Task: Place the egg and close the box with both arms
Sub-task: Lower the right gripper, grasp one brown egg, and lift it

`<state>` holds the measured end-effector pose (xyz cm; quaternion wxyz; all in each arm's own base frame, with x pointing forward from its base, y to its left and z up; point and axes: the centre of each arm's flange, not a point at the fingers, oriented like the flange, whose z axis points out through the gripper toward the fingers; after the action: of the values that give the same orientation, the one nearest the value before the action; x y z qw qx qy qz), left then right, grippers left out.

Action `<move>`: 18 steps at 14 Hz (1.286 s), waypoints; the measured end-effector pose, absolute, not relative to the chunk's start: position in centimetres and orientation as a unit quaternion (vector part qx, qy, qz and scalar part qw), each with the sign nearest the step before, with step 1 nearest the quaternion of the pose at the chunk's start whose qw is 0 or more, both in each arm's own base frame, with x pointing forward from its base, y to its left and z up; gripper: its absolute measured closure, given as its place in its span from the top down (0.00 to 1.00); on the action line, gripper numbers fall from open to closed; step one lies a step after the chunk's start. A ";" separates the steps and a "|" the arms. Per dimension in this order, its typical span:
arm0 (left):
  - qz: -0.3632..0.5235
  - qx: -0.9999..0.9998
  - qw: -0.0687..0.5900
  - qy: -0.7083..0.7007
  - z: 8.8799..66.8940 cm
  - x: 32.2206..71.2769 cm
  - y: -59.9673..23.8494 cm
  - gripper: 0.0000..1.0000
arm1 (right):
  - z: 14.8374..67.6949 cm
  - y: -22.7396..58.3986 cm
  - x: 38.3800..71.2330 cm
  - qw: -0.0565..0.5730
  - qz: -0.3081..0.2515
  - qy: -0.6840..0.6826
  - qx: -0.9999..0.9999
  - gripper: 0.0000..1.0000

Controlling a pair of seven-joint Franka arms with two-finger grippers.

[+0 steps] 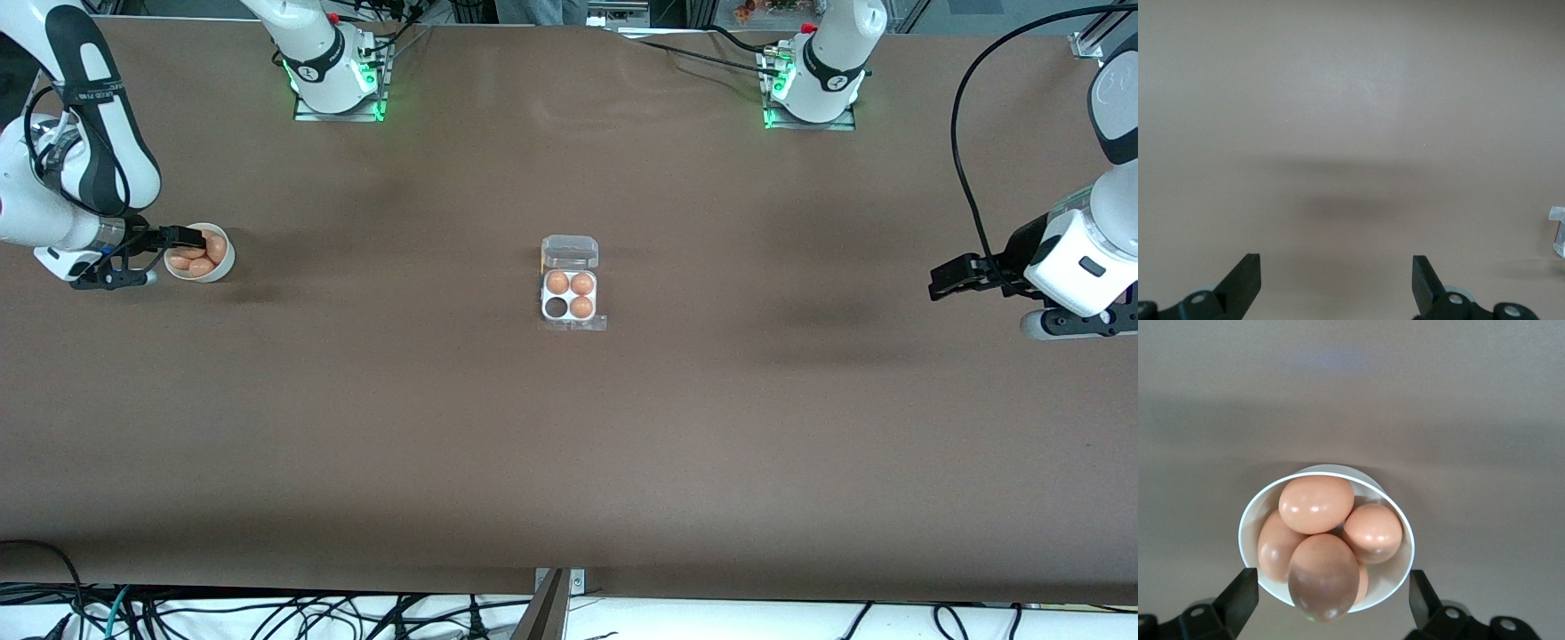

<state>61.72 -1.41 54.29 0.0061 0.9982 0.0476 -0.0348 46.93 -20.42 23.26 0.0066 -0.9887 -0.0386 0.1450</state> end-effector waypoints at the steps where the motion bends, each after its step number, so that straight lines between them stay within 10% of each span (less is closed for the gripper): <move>1: -0.035 0.998 0.006 0.048 54.3 61.7 -1.4 1.00 | 23.1 -20.4 46.9 0.007 0.147 -0.039 -0.988 1.00; 3: -0.035 0.998 0.006 0.048 54.3 61.7 -1.4 1.00 | 22.9 -20.4 46.9 0.007 0.148 -0.039 -0.988 0.96; 8: -0.035 0.998 0.006 0.048 54.3 61.7 -1.4 1.00 | 22.8 -20.4 46.7 0.011 0.151 -0.036 -0.988 0.47; 18: -0.035 0.998 0.006 0.047 54.3 61.7 -1.5 1.00 | 27.0 -19.8 49.8 0.023 0.174 -0.038 -0.984 0.47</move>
<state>61.71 -1.45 54.28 0.0061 0.9982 0.0473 -0.0351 49.80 -19.82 26.99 0.0232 -0.9838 -0.0383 0.1738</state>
